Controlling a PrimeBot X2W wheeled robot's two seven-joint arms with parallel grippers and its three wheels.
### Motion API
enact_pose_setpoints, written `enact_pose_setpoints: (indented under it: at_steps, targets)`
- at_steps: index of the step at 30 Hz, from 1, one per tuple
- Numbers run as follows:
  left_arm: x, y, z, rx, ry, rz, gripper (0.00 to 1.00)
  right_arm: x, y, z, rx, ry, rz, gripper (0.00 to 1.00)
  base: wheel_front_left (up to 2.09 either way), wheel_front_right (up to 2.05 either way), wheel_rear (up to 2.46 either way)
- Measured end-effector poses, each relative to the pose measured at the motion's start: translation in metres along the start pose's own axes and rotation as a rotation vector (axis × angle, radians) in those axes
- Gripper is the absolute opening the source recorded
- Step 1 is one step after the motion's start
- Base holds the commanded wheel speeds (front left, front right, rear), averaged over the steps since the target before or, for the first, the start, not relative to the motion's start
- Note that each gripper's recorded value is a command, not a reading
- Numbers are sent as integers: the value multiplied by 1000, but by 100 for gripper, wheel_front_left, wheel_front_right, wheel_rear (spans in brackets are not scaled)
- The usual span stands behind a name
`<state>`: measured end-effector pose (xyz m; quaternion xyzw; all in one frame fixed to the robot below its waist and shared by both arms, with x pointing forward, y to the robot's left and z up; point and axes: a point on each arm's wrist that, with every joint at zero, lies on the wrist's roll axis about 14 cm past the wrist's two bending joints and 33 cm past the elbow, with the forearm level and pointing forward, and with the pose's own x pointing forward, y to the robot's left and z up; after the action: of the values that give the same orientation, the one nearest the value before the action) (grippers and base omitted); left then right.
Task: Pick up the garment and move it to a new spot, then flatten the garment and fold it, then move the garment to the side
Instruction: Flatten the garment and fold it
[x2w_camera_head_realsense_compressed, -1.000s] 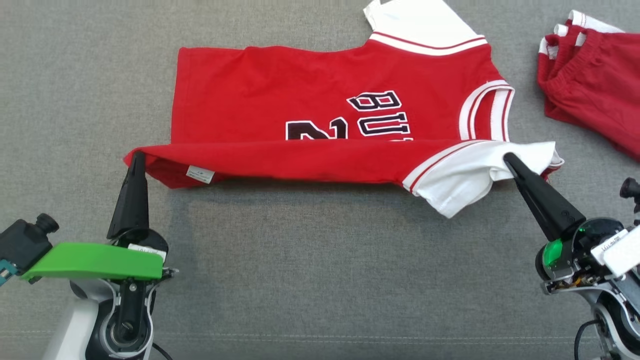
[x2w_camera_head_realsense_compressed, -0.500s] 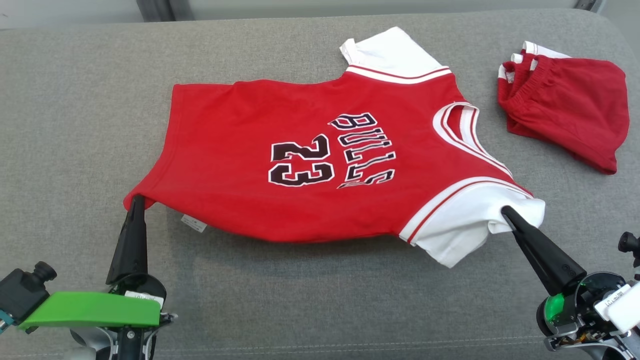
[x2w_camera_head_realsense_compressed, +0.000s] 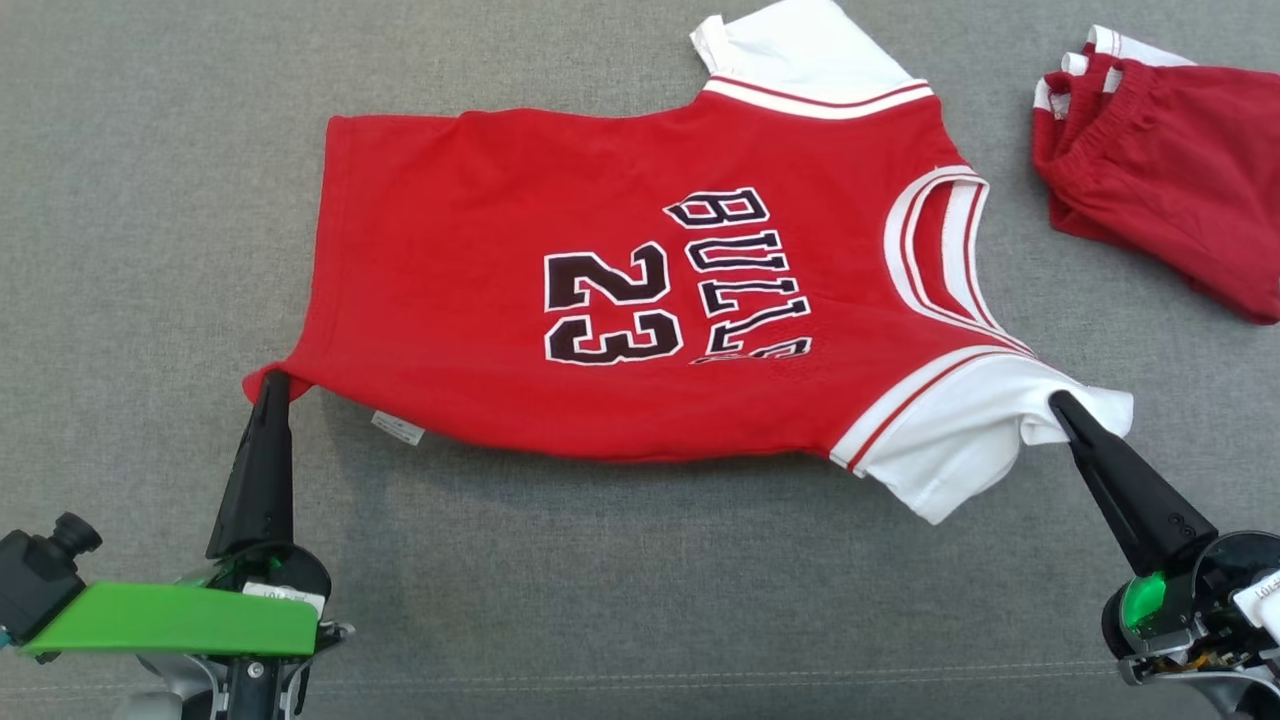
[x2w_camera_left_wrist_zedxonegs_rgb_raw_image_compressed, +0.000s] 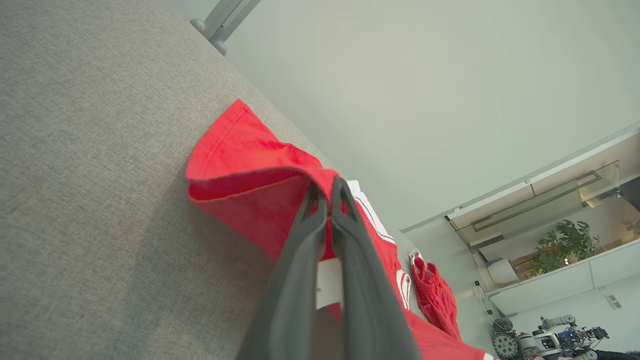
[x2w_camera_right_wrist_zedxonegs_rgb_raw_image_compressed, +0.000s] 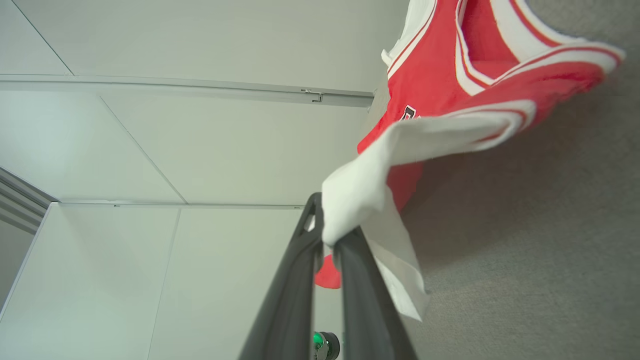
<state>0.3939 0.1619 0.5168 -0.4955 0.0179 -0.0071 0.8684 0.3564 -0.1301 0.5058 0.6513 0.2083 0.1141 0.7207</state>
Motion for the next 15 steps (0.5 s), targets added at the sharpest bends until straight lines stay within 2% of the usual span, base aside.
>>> enact_pose_setpoints:
  at_steps: [5, 11, 15]
  targets:
    - [8, 7, -3, 13, 20, 15, 0, 17, -6, 8, 4, -2, -13, 0, 0, 0, 0]
    - [31, 1, -6, 25, 40, -22, 0, 41, -13, 18, -6, 4, -29, 0, 0, 0, 0]
    - [43, 3, -10, 71, 67, -31, 0, 57, -18, 23, -38, 19, -42, 0, 0, 0, 0]
